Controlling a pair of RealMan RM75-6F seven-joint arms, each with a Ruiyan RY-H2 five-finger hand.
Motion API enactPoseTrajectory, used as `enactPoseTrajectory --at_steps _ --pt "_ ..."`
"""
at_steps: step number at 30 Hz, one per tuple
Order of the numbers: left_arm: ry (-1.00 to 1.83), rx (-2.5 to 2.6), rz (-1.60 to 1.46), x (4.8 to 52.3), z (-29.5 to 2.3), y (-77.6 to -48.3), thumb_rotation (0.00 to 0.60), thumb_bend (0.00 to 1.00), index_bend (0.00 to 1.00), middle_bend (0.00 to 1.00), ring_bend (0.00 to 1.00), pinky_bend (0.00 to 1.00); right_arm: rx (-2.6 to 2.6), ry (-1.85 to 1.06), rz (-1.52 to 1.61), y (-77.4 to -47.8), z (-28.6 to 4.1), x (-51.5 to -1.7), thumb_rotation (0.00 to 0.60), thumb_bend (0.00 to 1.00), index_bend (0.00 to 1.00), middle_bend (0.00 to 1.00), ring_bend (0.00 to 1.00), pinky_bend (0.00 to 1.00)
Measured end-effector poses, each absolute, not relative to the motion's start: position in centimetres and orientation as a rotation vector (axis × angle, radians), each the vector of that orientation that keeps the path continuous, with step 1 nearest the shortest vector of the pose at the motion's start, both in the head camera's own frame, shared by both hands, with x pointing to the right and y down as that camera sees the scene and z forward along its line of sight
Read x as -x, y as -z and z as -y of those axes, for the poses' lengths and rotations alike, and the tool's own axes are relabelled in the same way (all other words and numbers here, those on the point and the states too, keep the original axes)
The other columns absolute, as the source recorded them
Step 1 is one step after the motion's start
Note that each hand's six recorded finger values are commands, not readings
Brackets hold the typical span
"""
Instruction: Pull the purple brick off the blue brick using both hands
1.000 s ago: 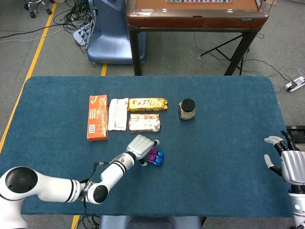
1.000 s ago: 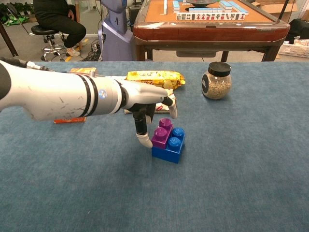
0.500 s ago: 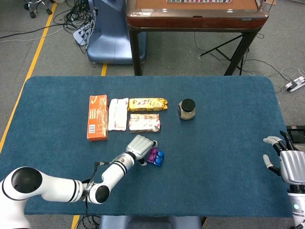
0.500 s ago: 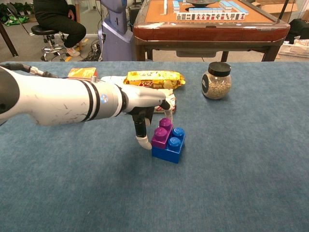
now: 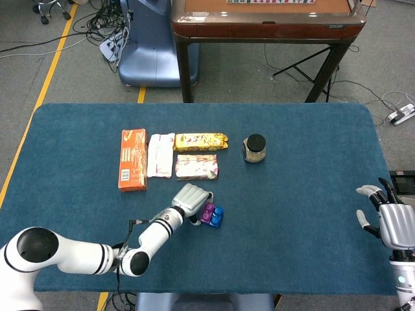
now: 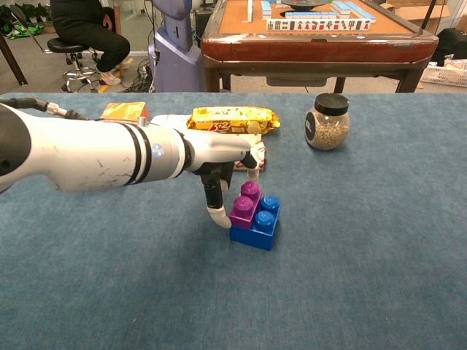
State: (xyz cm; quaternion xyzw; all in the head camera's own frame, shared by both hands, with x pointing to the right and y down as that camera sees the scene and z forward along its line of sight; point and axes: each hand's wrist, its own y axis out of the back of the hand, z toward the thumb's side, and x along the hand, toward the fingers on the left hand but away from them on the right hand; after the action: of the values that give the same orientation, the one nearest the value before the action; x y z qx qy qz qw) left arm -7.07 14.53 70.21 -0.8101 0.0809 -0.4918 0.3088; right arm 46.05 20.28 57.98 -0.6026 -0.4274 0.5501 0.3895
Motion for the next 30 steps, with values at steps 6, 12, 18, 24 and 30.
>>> enactPoseTrajectory --at_steps 6,12,18,24,30 --pt "1.301 2.157 -0.222 7.2 -14.7 -70.2 0.600 0.03 0.53 1.00 0.97 1.00 1.536 -1.398 1.086 -58.1 -20.3 -46.0 0.600 0.32 0.32 0.31 0.31 0.52" --pt "1.316 2.186 -0.244 7.6 -14.7 -70.2 0.600 0.03 0.57 1.00 0.97 1.00 1.539 -1.398 1.086 -58.2 -20.2 -46.0 0.600 0.32 0.32 0.31 0.31 0.52" --pt "1.333 2.211 -0.265 8.2 -14.7 -70.1 0.600 0.03 0.58 1.00 0.97 1.00 1.544 -1.396 1.082 -58.4 -20.2 -45.8 0.600 0.32 0.32 0.31 0.31 0.52" --pt "1.364 2.240 -0.298 9.4 -14.7 -70.1 0.600 0.03 0.58 1.00 0.97 1.00 1.547 -1.385 1.078 -58.3 -19.9 -45.4 0.600 0.32 0.32 0.31 0.31 0.52" --pt "1.397 2.286 -0.352 10.7 -14.6 -69.9 0.600 0.03 0.59 1.00 0.97 1.00 1.553 -1.372 1.071 -58.2 -19.7 -44.9 0.600 0.32 0.32 0.31 0.31 0.52"
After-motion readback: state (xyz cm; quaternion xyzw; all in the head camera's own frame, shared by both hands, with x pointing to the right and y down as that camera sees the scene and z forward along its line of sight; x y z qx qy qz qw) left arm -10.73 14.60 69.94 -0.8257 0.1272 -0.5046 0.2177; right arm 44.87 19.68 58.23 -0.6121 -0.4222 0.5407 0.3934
